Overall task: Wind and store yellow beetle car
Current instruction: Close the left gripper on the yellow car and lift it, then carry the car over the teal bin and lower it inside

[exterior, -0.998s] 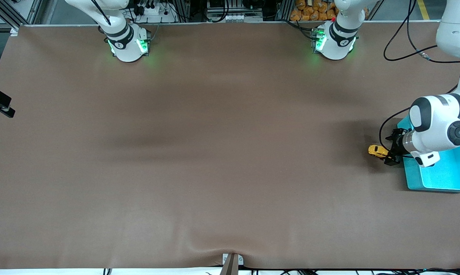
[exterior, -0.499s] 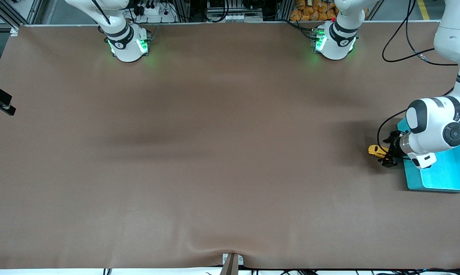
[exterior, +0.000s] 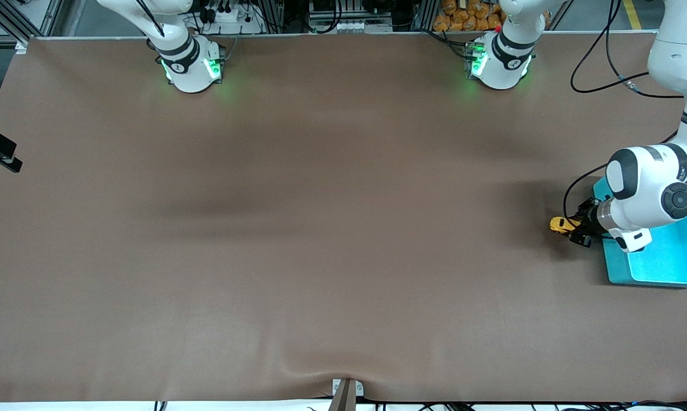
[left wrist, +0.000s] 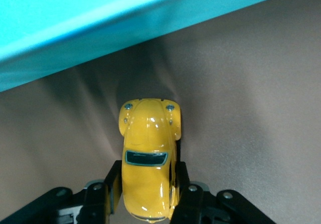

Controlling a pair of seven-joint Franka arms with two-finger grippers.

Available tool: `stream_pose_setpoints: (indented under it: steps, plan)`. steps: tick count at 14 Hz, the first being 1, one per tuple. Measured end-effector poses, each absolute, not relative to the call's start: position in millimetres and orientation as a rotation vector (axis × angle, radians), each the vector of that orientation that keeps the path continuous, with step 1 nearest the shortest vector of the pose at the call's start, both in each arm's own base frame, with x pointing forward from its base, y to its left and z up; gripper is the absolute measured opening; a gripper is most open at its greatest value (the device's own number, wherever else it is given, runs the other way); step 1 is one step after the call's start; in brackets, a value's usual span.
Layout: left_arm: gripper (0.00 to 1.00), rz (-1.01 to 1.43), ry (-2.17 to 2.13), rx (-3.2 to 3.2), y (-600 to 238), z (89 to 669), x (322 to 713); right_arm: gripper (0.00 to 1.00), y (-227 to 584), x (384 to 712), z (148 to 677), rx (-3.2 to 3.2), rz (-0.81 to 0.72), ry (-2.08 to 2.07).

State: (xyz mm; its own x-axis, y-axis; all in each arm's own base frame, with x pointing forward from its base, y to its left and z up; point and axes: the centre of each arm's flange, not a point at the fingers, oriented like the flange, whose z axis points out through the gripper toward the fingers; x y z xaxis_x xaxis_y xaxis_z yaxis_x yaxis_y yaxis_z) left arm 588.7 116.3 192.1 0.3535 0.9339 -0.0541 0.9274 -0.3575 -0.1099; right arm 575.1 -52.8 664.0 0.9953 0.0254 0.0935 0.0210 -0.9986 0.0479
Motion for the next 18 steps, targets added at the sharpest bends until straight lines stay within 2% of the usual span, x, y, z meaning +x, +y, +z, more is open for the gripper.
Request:
stream_pose_setpoints:
  steps: [5,12,18]
  plan:
    - [0.46,0.141,-1.722,-2.552,106.5,209.5,603.8,1.0,-51.8,575.4,663.5,3.094,0.146,0.038]
    - [0.46,0.146,-1.663,-2.549,87.3,279.3,647.6,1.0,-47.5,576.0,662.3,3.099,0.145,0.049]
    - [0.46,0.103,-1.518,-2.561,97.2,308.4,658.8,1.0,-45.5,576.1,661.9,3.121,0.148,0.05]
